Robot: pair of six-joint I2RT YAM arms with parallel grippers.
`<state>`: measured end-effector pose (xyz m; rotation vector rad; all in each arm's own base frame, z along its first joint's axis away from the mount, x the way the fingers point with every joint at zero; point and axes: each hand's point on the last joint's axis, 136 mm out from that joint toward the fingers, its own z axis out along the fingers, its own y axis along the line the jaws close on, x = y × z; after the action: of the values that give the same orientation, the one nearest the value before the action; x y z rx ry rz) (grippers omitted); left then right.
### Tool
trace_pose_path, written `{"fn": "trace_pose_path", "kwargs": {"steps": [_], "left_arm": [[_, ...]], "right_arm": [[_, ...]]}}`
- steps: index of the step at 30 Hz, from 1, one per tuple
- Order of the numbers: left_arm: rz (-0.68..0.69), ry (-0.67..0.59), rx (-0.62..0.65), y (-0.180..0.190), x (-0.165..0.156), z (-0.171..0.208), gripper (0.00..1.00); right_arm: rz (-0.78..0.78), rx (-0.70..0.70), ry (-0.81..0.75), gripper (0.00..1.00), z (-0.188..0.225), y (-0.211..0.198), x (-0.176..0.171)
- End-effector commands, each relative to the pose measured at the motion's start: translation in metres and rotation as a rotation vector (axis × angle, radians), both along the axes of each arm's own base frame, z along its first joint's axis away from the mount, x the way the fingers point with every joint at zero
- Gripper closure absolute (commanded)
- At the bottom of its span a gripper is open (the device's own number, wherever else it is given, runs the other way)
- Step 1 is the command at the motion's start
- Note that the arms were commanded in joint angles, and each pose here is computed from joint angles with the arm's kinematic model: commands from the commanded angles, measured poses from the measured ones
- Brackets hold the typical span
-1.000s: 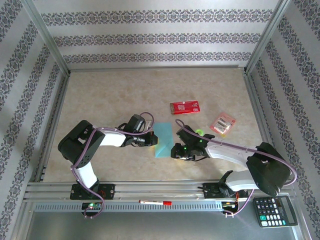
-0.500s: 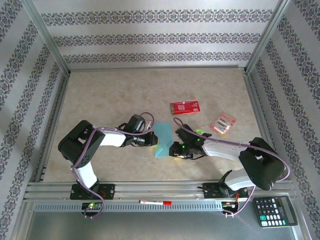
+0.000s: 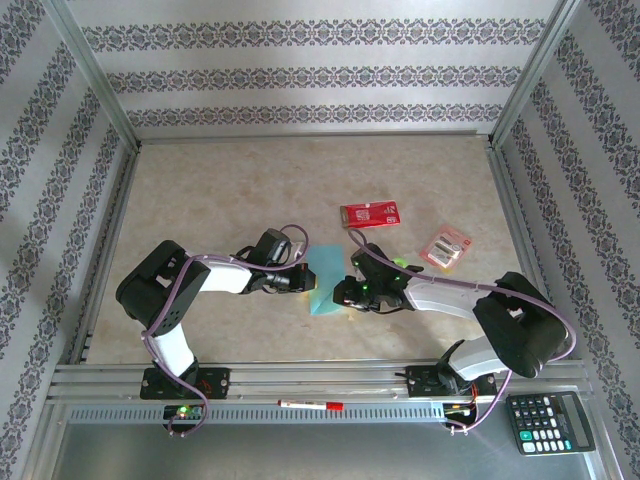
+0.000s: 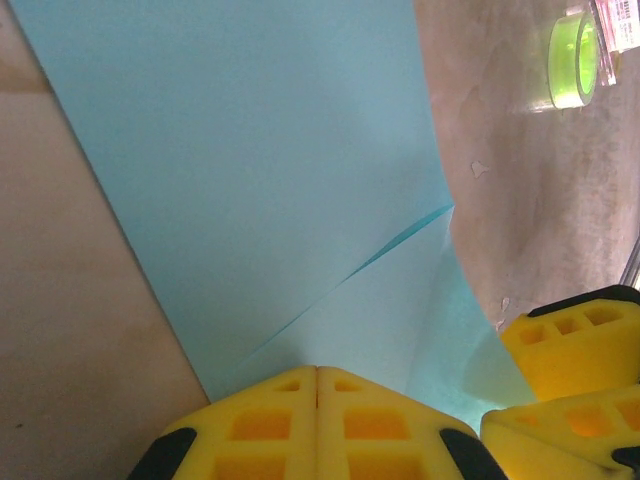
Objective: Fold a paper plane with a square sheet of paper (pick it up from the middle)
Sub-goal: Turn over the paper at the center of the table.
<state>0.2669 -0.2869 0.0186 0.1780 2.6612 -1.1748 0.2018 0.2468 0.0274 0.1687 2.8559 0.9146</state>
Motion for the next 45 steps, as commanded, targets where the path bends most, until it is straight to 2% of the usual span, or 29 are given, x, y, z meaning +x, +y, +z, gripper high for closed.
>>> {"fn": "trace_pose_path", "kwargs": {"steps": [1,4,10,25,32,33,38,41,45], "left_arm": [[-0.002,0.091,0.126,0.019,-0.021,-0.044,1.00],[-0.005,0.094,0.124,0.019,-0.021,-0.044,1.00],[-0.004,0.094,0.130,0.019,-0.021,-0.043,1.00],[-0.004,0.095,0.128,0.019,-0.021,-0.041,1.00],[0.004,0.091,0.115,0.017,-0.019,-0.037,1.00],[0.007,0.086,0.103,0.015,-0.017,-0.033,0.98],[0.032,0.043,-0.013,0.000,-0.004,0.009,0.66],[0.079,0.006,-0.110,0.002,0.007,0.044,0.56],[0.194,-0.027,-0.161,0.036,0.024,0.074,0.53]], "right_arm": [[-0.018,0.022,-0.018,0.69,0.002,-0.001,0.005],[-0.034,0.012,-0.017,0.70,0.001,-0.004,0.007],[-0.095,0.017,-0.024,0.81,-0.003,-0.007,0.006],[-0.231,0.064,-0.112,0.88,0.002,-0.004,0.006],[-0.254,0.061,-0.143,0.99,0.007,-0.007,0.009],[-0.249,0.053,-0.154,1.00,0.009,-0.008,0.011],[-0.131,-0.017,-0.187,1.00,0.021,-0.017,0.019],[0.008,-0.130,-0.218,1.00,0.034,-0.031,0.021],[0.227,-0.377,-0.290,1.00,0.064,-0.053,0.023]]}}
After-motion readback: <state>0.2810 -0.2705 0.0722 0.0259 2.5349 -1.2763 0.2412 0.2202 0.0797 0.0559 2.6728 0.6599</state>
